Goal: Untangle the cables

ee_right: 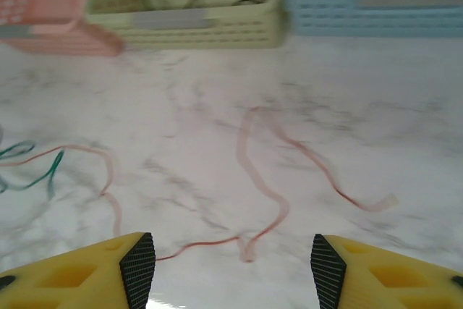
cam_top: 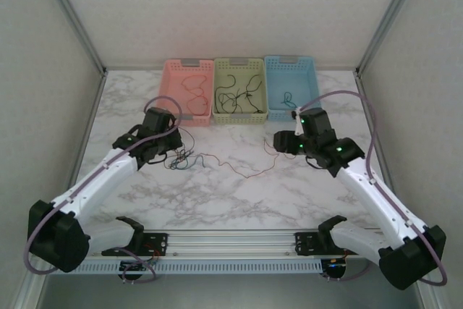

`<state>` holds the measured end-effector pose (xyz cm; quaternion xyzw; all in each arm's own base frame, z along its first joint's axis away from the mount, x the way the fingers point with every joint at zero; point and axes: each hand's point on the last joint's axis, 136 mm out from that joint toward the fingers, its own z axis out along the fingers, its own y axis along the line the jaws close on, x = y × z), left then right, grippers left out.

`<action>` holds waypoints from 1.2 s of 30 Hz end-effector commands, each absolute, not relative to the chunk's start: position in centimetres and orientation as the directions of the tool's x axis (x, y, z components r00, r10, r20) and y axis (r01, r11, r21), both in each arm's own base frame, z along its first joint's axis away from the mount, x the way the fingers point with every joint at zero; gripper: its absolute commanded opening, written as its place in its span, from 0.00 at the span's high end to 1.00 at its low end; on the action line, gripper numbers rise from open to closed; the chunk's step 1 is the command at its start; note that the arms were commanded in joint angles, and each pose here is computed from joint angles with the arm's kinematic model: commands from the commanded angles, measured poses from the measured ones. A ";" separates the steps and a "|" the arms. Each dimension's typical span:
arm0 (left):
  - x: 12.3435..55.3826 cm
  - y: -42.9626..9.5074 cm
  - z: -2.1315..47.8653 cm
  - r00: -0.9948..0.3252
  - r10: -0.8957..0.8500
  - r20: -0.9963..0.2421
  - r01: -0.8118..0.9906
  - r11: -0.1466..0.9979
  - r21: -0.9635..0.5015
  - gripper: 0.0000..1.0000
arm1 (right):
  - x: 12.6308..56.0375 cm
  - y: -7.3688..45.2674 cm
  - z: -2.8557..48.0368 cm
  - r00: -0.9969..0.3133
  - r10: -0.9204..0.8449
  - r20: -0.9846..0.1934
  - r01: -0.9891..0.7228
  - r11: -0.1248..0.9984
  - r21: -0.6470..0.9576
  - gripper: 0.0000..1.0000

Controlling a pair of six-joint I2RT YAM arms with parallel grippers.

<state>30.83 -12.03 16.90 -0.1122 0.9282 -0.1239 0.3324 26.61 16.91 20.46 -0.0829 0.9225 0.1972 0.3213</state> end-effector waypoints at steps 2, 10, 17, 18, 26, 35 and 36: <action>29.8 -11.4 21.2 -0.727 -0.268 -0.632 -0.082 0.948 -0.307 1.00 | 25.3 25.4 19.4 -0.770 -0.183 -0.612 -0.524 0.729 0.441 0.37; 29.3 -11.0 22.6 -0.713 -0.268 -0.648 -0.074 0.948 -0.309 1.00 | 26.3 33.6 13.4 -0.783 -0.376 -0.496 -0.607 0.635 0.477 0.36; 29.1 -10.8 22.5 -0.710 -0.270 -0.650 -0.080 0.948 -0.307 1.00 | 25.1 37.7 9.5 -0.771 -0.494 -0.403 -0.637 0.568 0.522 0.37; 29.1 -10.7 22.5 -0.707 -0.272 -0.653 -0.083 0.948 -0.306 1.00 | 24.9 37.9 9.3 -0.772 -0.498 -0.395 -0.635 0.559 0.533 0.37; 29.0 -10.9 21.9 -0.705 -0.284 -0.650 -0.080 0.942 -0.326 1.00 | 22.9 37.8 7.1 -0.774 -0.548 -0.316 -0.618 0.549 0.563 0.48; 28.8 -10.2 21.6 -0.701 -0.281 -0.655 -0.099 0.949 -0.301 1.00 | 24.3 36.3 9.3 -0.758 -0.500 -0.419 -0.652 0.604 0.459 0.99; 28.7 -10.1 21.5 -0.699 -0.281 -0.658 -0.104 0.950 -0.295 1.00 | 24.4 36.1 9.9 -0.754 -0.493 -0.435 -0.656 0.606 0.450 1.00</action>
